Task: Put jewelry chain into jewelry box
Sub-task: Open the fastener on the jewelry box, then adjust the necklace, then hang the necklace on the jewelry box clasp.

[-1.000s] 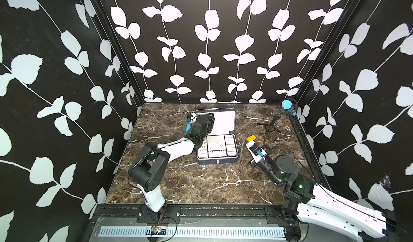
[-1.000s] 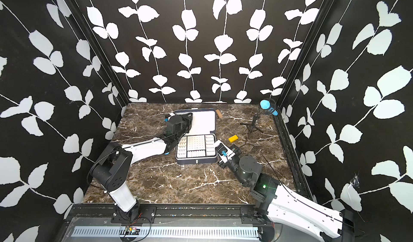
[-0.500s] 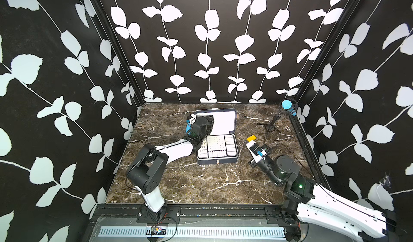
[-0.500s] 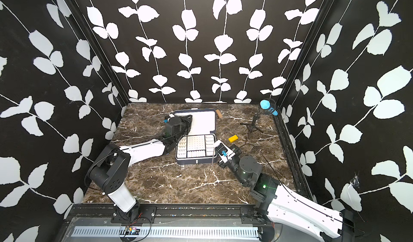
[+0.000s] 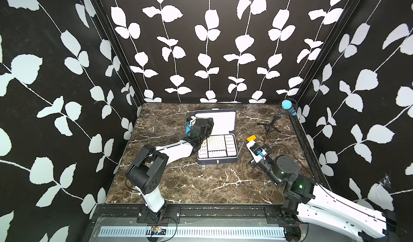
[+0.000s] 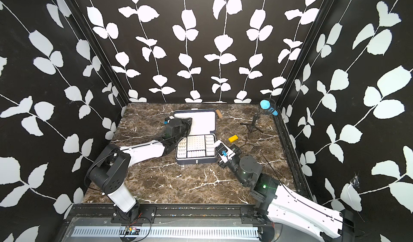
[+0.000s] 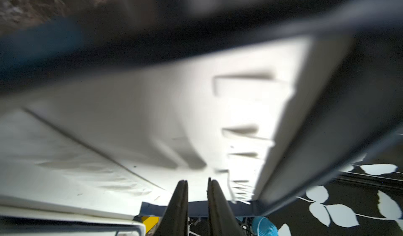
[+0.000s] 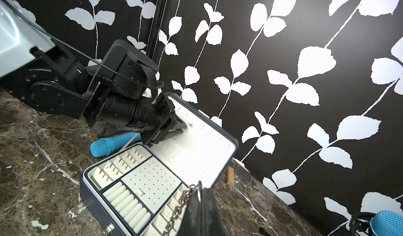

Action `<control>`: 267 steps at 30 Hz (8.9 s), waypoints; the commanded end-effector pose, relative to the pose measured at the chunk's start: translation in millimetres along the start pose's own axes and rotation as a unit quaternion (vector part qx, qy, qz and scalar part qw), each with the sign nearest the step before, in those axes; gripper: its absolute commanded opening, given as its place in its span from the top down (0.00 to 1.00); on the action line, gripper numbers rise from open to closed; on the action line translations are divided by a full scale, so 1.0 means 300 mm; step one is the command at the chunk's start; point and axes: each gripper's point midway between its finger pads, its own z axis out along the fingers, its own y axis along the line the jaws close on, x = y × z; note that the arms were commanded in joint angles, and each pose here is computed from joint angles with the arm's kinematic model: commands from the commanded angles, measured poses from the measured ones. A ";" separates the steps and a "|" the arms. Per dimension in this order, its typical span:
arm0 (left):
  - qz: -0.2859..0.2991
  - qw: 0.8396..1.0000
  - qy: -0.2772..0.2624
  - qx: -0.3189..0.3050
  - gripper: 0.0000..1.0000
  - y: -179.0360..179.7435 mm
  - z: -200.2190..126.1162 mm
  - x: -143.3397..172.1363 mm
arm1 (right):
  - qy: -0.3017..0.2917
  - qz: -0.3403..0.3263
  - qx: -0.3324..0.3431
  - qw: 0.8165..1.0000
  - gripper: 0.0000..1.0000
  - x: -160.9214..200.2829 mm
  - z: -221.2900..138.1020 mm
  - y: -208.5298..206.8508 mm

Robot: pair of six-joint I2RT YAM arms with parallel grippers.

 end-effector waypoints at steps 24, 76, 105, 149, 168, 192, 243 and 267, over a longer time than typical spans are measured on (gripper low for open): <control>0.632 0.737 0.159 0.180 0.42 -0.450 -0.639 0.125 | 0.131 -0.103 -0.182 0.969 1.00 -0.148 -0.060 0.049; 0.626 0.516 0.329 0.483 0.46 -0.173 -0.734 0.655 | 0.213 -0.156 -0.305 0.915 1.00 -0.234 -0.093 0.078; 0.615 0.510 0.345 0.493 0.90 -0.166 -0.753 0.680 | 0.209 -0.158 -0.298 0.918 1.00 -0.238 -0.096 0.068; 0.732 0.618 0.158 0.238 1.00 -0.303 -0.513 0.257 | 0.059 0.029 -0.070 0.995 1.00 -0.297 0.369 -0.042; 0.712 0.694 0.029 0.099 1.00 -0.347 -0.133 0.000 | 0.001 0.137 0.050 0.989 1.00 -0.121 0.685 -0.125; 0.712 0.697 0.067 0.058 1.00 -0.204 -0.080 -0.026 | 0.053 0.217 0.050 0.973 1.00 0.135 0.728 -0.109; 0.706 0.704 0.080 0.003 0.83 -0.153 0.019 -0.051 | 0.066 0.257 0.072 0.962 1.00 0.254 0.737 -0.133; 0.709 0.701 0.074 0.012 0.64 -0.209 -0.159 -0.068 | 0.106 0.256 0.085 0.957 1.00 0.358 0.745 -0.132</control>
